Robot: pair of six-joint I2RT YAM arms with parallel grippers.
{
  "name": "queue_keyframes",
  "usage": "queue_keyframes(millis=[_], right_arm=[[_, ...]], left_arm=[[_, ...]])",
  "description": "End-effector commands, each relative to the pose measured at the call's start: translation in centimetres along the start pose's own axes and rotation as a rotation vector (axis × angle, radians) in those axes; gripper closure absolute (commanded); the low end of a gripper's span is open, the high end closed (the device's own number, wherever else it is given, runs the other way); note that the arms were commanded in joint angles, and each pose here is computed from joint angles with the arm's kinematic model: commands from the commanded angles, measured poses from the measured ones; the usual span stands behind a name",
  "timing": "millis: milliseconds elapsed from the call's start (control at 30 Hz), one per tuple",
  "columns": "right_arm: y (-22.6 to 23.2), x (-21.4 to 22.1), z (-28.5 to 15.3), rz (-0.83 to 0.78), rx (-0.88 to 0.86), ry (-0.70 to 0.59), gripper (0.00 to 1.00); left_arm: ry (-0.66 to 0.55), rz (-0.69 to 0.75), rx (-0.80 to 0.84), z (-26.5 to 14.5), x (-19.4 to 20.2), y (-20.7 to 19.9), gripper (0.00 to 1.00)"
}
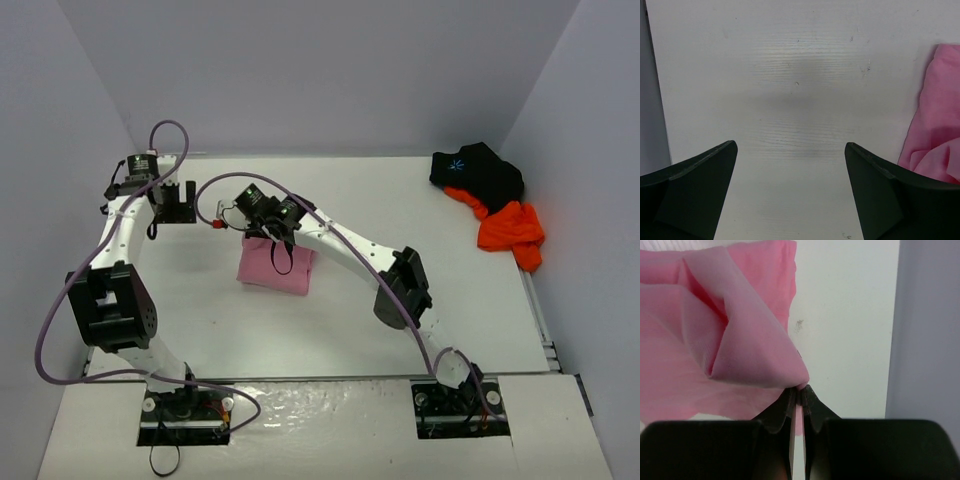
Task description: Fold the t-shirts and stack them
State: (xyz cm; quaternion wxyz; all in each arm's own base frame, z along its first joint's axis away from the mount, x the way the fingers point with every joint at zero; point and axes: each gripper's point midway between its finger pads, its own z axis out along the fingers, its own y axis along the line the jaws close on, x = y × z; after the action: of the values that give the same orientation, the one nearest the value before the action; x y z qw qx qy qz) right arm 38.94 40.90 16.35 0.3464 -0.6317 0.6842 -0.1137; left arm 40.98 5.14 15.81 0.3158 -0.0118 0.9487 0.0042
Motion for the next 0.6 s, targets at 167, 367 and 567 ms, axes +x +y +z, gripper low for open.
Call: queue_keyframes(millis=[167,367,567], right_arm=[[-2.2,0.7,4.2,0.011,0.031,0.003,1.00],[-4.1,1.0,5.0,0.013,0.111,0.028,1.00],[-5.7,2.3,6.5,0.021,0.175,0.065,1.00]], left_arm=[[-0.073,0.014,-0.021,-0.1,-3.0,0.8,0.13],[-0.048,0.007,-0.020,1.3,-2.6,0.8,0.13],[-0.023,0.003,-0.016,2.3,-1.9,0.8,0.13]])
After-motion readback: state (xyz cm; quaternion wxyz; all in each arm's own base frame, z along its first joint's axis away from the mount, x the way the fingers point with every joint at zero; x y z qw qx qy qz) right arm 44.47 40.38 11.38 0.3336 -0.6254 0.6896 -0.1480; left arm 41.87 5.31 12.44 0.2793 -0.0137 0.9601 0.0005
